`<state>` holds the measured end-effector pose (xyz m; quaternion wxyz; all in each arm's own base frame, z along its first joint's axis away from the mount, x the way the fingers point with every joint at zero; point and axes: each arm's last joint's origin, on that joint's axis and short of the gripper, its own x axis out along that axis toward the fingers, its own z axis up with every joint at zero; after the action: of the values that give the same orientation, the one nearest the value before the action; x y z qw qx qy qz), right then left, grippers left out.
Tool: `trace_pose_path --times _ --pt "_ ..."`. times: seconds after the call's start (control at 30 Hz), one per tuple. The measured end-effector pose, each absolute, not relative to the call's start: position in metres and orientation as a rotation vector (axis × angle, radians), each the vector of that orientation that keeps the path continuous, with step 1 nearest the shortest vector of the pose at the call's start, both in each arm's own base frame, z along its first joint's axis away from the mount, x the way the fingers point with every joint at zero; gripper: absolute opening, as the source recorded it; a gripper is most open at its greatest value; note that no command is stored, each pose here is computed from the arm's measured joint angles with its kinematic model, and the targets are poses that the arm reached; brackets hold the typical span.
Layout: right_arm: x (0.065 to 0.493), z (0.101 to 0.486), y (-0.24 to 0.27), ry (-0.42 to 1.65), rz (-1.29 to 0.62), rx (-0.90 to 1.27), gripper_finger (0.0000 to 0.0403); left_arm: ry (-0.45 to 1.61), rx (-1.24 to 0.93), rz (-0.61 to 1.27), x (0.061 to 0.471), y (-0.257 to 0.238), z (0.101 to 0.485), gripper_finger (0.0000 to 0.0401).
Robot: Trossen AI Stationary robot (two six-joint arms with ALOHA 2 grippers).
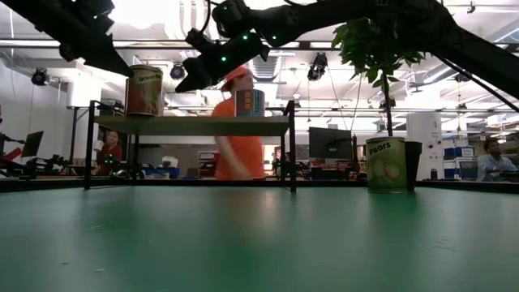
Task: Pick and place cans onto a shelf
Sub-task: Put the orange can on the shelf aligned with the other orange can
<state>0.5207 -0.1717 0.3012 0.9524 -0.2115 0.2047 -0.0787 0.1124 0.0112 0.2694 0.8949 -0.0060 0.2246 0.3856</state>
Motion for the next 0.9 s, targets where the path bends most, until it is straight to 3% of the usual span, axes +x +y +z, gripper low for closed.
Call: trace_pose_path --times 0.17,0.37,0.9 --pt "0.527 0.296 -0.179 0.35 -0.184 -0.425 0.0009 0.436 0.03 0.91 0.111 0.014 0.27 0.0" --pt "0.532 0.296 -0.176 0.263 -0.086 -0.4 0.0009 0.429 0.035 0.925 0.111 0.014 0.27 0.0" --pt "0.526 0.3 -0.157 0.358 0.008 -0.45 0.0009 0.417 0.034 0.988 0.115 0.017 0.269 0.0"
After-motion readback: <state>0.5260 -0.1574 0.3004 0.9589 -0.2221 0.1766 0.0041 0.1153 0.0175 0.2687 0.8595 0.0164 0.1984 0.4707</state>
